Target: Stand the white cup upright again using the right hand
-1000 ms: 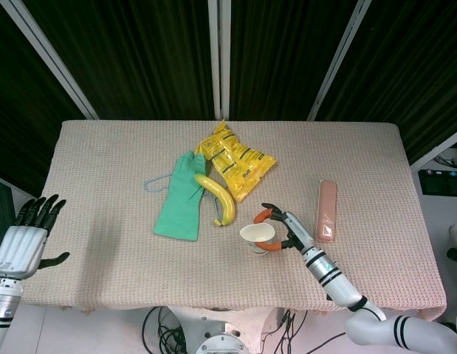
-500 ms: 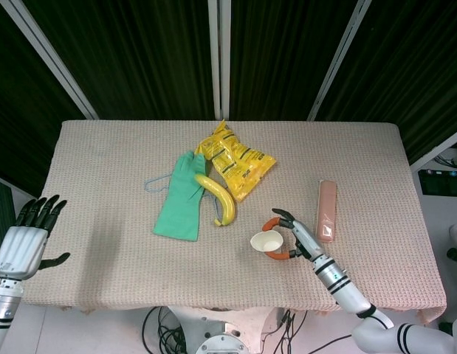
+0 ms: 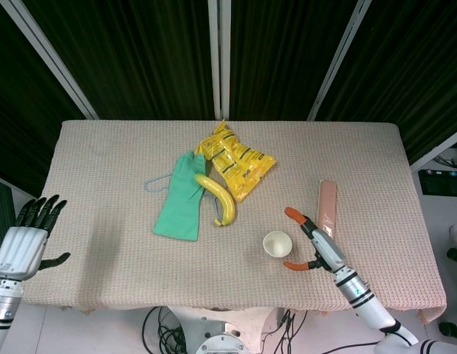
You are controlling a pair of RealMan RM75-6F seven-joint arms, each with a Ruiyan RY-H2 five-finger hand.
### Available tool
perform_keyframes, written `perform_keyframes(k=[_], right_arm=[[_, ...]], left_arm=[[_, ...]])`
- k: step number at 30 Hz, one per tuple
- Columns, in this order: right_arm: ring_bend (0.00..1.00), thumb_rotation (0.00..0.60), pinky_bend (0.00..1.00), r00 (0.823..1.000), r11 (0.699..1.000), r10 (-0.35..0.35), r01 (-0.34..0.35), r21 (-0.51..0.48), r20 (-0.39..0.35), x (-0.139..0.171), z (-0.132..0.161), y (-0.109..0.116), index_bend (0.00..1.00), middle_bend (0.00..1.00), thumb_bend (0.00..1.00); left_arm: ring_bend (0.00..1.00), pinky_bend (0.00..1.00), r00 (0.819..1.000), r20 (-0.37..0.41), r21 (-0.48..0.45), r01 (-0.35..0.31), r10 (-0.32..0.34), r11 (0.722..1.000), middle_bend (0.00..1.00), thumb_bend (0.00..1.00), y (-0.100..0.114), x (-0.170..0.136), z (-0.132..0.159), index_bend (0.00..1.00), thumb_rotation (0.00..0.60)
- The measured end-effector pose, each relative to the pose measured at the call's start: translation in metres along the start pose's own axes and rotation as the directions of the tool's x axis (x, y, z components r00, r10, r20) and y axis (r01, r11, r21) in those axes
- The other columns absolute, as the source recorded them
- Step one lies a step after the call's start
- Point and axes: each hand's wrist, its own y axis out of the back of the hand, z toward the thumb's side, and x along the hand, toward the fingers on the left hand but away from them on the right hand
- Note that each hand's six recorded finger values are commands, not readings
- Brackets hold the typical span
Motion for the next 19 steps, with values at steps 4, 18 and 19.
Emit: perform_keyframes(k=[4,18,19], right_arm=[[0.0,0.6,0.0,1.0,0.988,-0.03,0.031,0.148,-0.004,0.024,0.002,0.026,0.0,0.0,0.0],[0.0,0.6,0.0,0.818,0.515,-0.537,0.122,0.849,0.208,0.165,0.014,0.118,0.0,0.0,0.0],[0.0,0.6,0.0,0.797,0.493,-0.564,0.116,0.862,0.215,0.174,0.014,0.122,0.0,0.0,0.0]], left_arm=[[0.0,0.0,1.0,0.0,-0.002,-0.004,0.004,1.0,0.0,0.04,0.001,-0.001,0.0,0.0,0.6],[0.0,0.0,1.0,-0.014,-0.006,-0.014,0.014,1.0,0.0,0.04,0.005,-0.002,-0.004,0.0,0.6],[0.0,0.0,1.0,-0.017,-0.007,-0.017,0.017,1.0,0.0,0.04,0.006,-0.002,-0.004,0.0,0.6]])
